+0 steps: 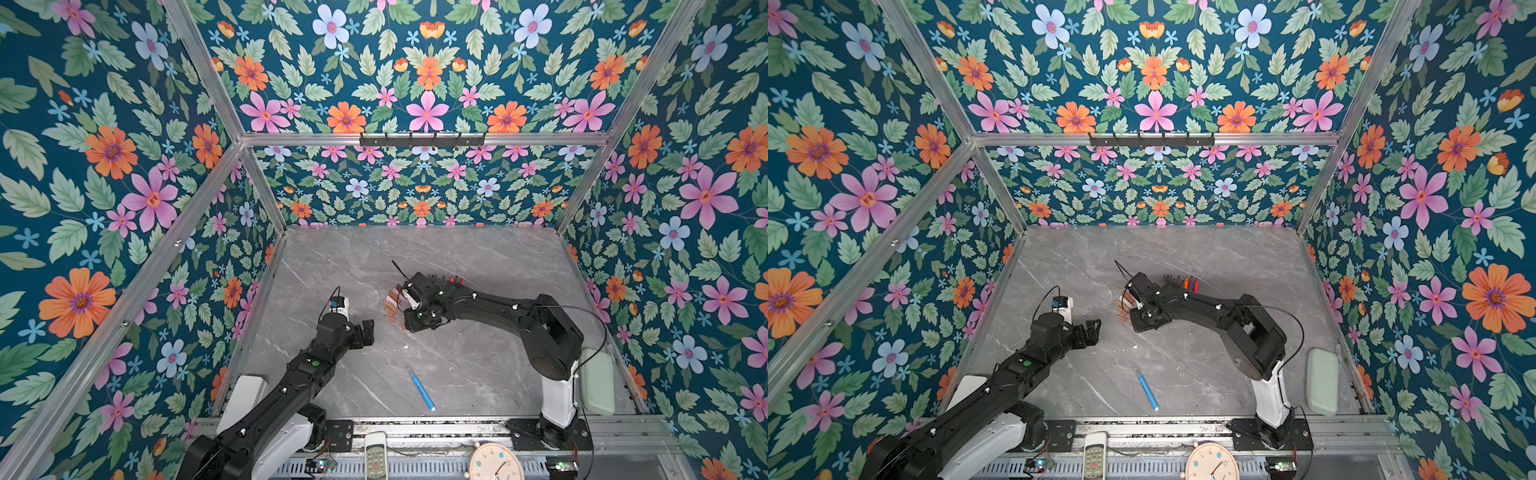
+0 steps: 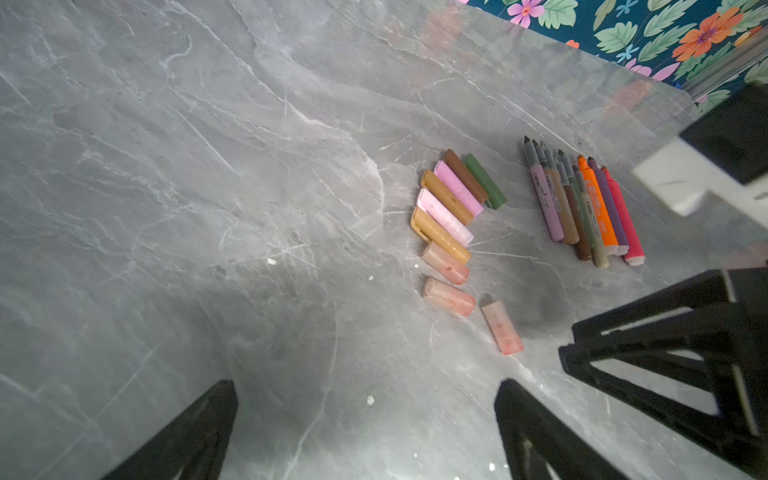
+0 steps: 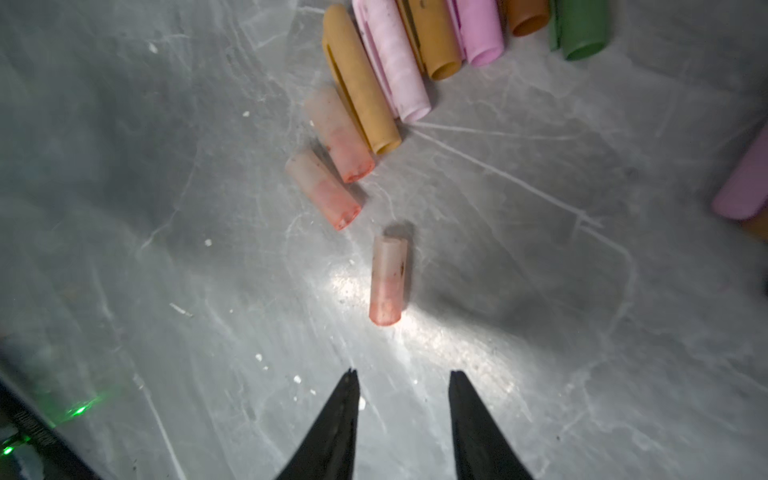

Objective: Open the pen caps
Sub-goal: 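Move the right gripper to the loose pale cap and grasp it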

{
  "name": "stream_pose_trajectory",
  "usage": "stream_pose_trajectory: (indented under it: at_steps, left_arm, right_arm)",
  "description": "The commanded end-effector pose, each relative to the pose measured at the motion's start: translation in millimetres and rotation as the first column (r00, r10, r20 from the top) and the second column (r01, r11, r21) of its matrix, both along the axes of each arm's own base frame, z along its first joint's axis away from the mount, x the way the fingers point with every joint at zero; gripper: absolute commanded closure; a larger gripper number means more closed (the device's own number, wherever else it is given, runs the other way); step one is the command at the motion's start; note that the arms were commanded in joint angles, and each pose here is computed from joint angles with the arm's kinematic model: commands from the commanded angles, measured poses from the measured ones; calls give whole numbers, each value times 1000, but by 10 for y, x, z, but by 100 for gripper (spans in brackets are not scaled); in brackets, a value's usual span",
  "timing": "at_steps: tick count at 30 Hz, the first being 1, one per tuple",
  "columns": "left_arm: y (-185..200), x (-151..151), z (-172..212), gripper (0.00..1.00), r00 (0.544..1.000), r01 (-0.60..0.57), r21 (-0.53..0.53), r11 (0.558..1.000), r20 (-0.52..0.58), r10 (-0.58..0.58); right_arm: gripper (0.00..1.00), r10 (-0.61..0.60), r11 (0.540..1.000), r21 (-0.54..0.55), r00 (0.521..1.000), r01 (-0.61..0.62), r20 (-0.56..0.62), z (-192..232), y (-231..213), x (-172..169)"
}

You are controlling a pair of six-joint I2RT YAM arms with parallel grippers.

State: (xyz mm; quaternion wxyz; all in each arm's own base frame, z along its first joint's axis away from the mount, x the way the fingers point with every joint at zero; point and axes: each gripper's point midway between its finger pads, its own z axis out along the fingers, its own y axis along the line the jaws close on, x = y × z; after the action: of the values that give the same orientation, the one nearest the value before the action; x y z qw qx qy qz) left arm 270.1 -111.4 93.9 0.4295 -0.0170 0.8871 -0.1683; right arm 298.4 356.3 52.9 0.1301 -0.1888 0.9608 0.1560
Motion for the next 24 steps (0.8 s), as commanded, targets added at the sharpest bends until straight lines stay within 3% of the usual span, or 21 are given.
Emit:
stream_pose_trajectory:
  at_steps: [1,19,24]
  left_arm:
    - [20,9,5,0,1000,-10,6,1000,6,10]
    - [20,7,20,0,1000,-10,3,1000,12,10]
    - [23,5,15,0,1000,-11,4,1000,11,11]
  right_arm:
    - [62,14,996,-91,1000,-16,-18,-77,-62,-39]
    - [62,35,981,-190,999,-41,-34,-336,113,183]
    - [76,43,977,-205,998,-50,-36,-371,84,166]
